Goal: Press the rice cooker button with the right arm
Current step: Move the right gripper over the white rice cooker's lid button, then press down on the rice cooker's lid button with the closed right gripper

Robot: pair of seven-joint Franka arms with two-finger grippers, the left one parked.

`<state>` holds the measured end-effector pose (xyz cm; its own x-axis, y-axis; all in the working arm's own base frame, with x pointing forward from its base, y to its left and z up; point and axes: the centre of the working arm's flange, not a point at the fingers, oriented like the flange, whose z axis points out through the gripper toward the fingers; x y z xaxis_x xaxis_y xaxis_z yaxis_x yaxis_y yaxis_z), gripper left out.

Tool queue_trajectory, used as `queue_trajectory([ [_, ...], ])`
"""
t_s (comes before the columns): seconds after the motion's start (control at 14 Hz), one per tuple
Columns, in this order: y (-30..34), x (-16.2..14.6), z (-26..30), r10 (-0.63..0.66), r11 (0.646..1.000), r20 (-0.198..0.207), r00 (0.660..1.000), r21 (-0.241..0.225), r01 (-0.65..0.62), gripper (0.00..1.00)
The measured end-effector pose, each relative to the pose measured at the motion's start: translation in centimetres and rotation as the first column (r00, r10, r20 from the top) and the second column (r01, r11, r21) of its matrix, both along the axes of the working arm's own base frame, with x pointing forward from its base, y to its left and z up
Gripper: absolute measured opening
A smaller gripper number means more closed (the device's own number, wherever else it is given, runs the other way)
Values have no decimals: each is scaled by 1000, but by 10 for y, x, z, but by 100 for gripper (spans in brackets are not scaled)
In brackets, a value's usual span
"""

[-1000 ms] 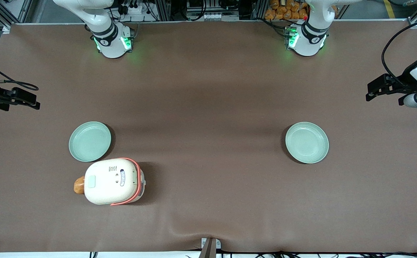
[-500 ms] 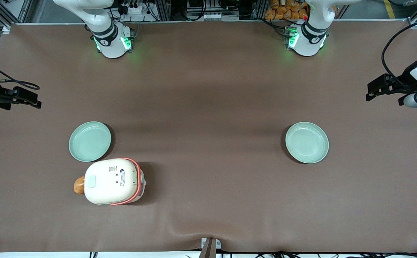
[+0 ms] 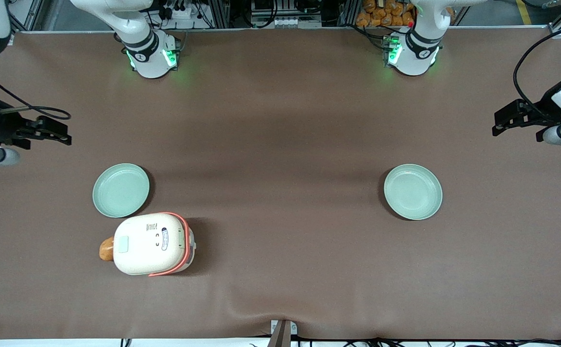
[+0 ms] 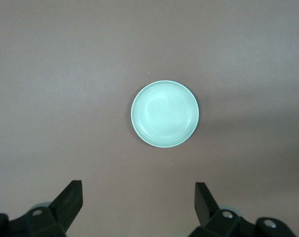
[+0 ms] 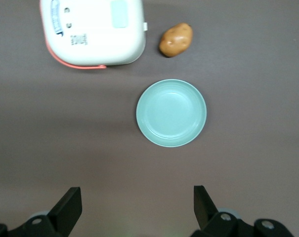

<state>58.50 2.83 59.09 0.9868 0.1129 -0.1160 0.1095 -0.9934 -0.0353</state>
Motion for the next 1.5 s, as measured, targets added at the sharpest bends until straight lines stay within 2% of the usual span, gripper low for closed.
queue_trajectory([
  [0.21, 22, 19, -23, 33, 999, 39, 999, 3, -33, 100],
  [0.57, 44, 66, -76, 53, 998, 163, 985, 10, -56, 100],
  [0.71, 50, 80, -98, 58, 998, 193, 980, 12, -62, 100],
  [0.79, 54, 86, -109, 62, 998, 204, 977, 13, -66, 93],
  [1.36, 65, 124, -188, 63, 997, 297, 953, 16, -71, 4],
  [1.5, 64, 128, -201, 63, 997, 300, 952, 14, -71, 1],
])
